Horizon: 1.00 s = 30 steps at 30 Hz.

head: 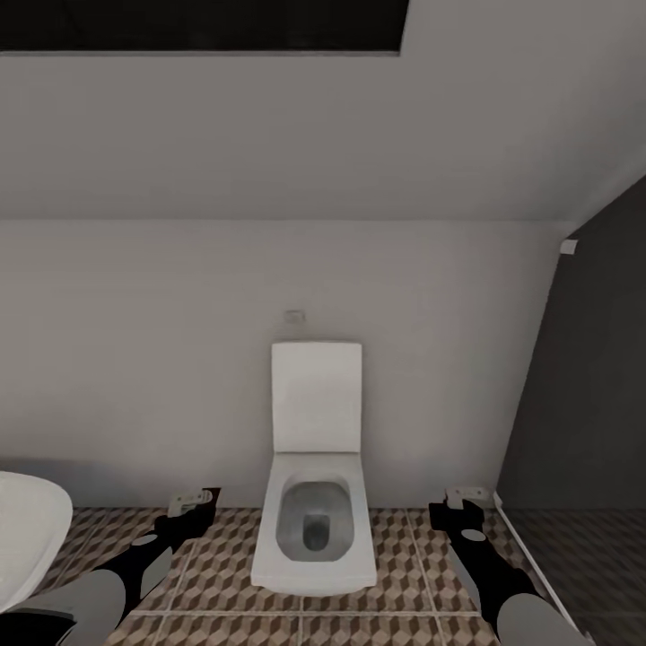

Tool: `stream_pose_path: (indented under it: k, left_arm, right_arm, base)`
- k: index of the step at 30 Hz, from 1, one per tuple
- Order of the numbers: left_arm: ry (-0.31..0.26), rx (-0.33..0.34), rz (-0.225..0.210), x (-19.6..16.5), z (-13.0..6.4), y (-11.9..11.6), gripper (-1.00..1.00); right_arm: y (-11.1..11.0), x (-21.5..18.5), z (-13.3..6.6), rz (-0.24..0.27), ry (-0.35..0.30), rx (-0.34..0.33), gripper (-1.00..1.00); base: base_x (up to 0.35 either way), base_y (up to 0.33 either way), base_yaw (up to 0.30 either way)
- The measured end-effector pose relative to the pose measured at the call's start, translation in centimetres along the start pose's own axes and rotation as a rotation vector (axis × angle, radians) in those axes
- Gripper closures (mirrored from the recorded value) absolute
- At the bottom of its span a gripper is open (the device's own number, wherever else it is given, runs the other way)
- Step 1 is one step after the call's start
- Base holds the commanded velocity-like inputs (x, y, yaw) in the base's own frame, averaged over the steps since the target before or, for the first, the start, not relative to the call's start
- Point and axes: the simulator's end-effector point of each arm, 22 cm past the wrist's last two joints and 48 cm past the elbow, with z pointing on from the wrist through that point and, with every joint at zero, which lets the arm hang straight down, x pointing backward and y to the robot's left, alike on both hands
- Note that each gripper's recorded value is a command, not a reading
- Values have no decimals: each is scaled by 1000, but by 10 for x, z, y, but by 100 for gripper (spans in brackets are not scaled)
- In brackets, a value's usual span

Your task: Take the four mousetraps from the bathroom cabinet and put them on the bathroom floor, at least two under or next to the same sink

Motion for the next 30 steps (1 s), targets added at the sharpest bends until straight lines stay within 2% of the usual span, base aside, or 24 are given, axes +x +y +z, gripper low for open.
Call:
stream_pose_path:
  k: [8,17,20,23,25,30]
  left_arm:
    - [-2,5,4,0,0,-2,100]
    - [-7,30,11,-3,1,-19,100]
    - [-5,35,16,-2,1,-22,100]
    - [0,39,24,-1,1,-23,100]
    - [3,40,27,1,1,-24,100]
    - [10,41,32,3,1,-25,100]
  right_arm:
    - [-1,0,0,-2,-1,2,100]
    - [0,-3,0,9,-8,10,100]
    - [-7,-7,-1,27,-18,53,100]
    - [-21,-7,-3,34,-27,130,100]
    - [-23,-1,-4,32,-17,145,100]
    - [-21,53,-8,-3,87,150,100]
  base:
    - [0,17,0]
    - [0,1,0]
    - [0,0,0]
    - [0,0,0]
    - [0,0,0]
    - [0,0,0]
